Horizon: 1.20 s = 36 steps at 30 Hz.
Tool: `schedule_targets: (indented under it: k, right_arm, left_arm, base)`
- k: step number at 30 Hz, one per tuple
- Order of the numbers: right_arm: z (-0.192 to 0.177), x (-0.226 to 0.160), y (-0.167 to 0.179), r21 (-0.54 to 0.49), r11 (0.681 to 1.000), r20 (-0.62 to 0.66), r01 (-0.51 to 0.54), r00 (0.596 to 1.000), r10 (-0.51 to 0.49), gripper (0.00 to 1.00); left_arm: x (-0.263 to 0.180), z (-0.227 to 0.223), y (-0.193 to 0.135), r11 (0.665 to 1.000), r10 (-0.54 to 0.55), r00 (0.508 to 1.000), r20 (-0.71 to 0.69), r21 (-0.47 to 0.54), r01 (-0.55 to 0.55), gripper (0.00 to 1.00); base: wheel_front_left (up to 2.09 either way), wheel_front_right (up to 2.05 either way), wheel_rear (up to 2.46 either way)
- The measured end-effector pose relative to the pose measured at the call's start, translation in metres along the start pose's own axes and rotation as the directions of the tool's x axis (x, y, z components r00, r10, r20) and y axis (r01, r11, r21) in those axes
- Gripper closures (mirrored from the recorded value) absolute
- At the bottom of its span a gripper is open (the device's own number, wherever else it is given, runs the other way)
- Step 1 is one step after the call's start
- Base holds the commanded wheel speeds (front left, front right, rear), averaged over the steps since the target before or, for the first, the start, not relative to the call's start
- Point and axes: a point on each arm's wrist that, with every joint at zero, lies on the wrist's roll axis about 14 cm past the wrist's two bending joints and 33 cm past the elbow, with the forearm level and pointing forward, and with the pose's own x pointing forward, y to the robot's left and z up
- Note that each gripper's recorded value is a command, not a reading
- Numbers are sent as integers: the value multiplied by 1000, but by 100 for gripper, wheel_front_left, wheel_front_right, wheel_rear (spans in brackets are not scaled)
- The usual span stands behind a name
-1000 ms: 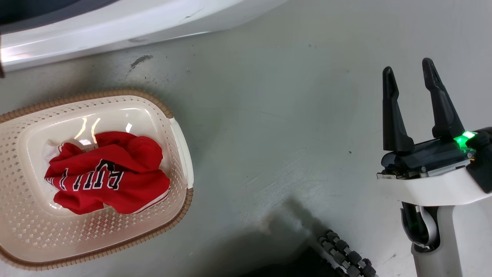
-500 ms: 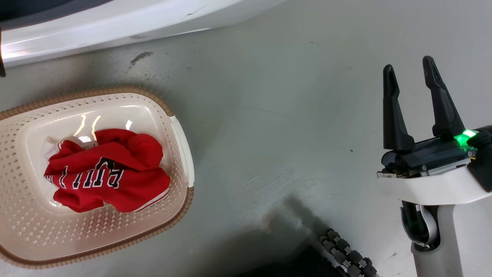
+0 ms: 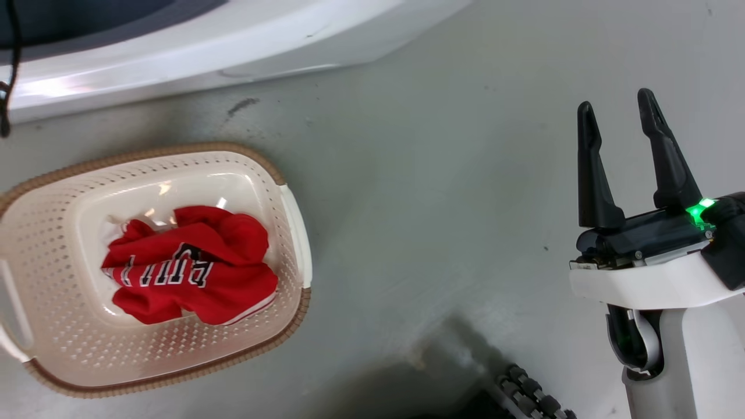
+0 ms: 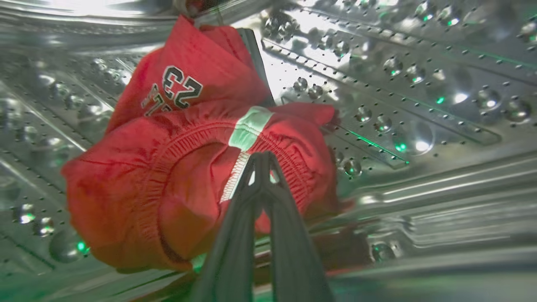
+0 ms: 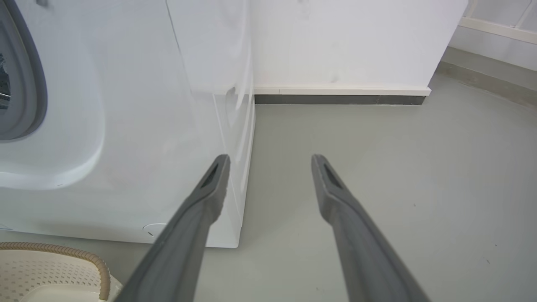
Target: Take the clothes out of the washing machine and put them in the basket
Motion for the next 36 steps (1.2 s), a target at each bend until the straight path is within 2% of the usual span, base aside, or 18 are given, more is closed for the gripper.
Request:
schedule_targets:
  k: [10,11,12,23,31,36]
  right_arm:
    - [16,2,17,9,999,45,-46,998,46,0]
    - [16,3,18,10,999,47,-49,998,49,0]
    - [17,3,19,11,999,48,-51,998,50,0]
    - [11,-2,10,14,1000,25,-25,999,24,0]
    - [-4,-9,-4,30,999,-20,21,1000,-20,0]
    - [-11,-9,-7,29,999,-38,29,999,-28,0]
  left_arm:
    - [-37,18,8,1000,10,999,48,18,-11,100]
    - [-39,20,9,1000,12,999,52,23,-13,58]
    - [-40,21,10,1000,13,998,55,25,-15,0]
    - [-33,31,21,996,54,997,48,66,-58,0]
    - [-12,-1,49,984,153,985,-76,106,-145,0]
    - [1,-20,49,987,151,981,-119,80,-142,0]
  base:
    - [0,0,0]
    - [0,0,0]
    - [0,0,0]
    - [0,0,0]
    - [0,0,0]
    - [0,0,0]
